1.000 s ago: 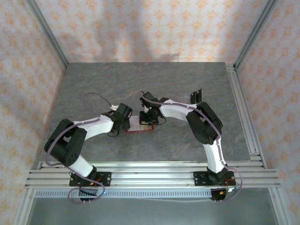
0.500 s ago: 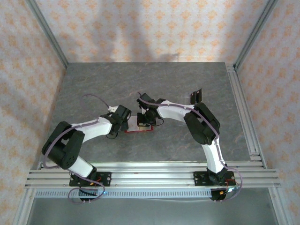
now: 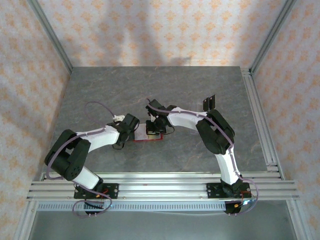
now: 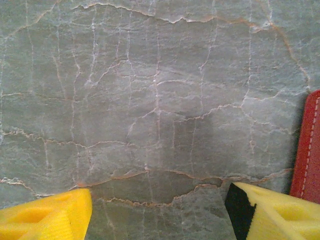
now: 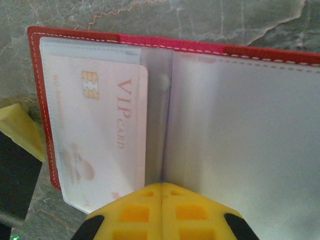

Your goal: Put the credit cards into the card holder

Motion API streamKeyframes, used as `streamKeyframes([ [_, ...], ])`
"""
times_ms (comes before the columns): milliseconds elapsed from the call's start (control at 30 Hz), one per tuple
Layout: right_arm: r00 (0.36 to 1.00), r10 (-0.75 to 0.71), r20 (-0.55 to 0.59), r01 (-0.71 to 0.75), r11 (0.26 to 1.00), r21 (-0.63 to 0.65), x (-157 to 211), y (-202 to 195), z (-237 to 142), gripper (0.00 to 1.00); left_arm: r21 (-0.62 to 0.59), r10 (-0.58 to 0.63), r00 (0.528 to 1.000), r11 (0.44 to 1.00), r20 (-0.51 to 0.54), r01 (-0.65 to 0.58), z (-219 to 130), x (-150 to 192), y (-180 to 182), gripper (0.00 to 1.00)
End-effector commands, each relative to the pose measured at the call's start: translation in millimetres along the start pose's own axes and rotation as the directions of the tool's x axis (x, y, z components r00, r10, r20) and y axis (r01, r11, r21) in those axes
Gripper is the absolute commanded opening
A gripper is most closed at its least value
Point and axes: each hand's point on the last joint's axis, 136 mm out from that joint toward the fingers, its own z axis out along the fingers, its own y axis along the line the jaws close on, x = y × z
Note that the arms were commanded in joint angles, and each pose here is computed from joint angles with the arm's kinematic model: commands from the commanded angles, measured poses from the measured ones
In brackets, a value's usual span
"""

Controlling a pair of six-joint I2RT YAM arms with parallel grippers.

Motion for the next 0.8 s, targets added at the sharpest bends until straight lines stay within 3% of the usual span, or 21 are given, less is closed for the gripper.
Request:
streamKeyframes([
  [0, 1.000, -0.013, 0.012, 0.013, 1.000, -0.001, -3.6, 6.7, -3.9, 0.01, -0.011, 0.008, 1.000, 1.000, -0.029, -0.009, 7.6, 8.8, 1.4, 0.74],
  [400, 0.999, -0.021, -0.035, 0.019, 0.998, -0.058, -0.8, 25.1, 10.4, 0.01, 0.010, 0.032, 0.998, 0.999, -0.059, -0.031, 16.2, 18.7, -7.2, 0.73],
  [567, 1.000, -0.026, 0.003, 0.026, 0.999, -0.046, -5.3, 23.6, -6.1, 0.01, 0.009, 0.027, 0.998, 1.000, -0.049, -0.027, 8.3, 12.9, -6.3, 0.73],
  [767, 0.994, -0.002, 0.107, 0.006, 0.999, -0.045, -17.1, 12.2, -48.0, 0.22, 0.025, 0.008, 1.000, 1.000, 0.009, -0.008, -22.7, -15.5, -3.3, 0.75],
])
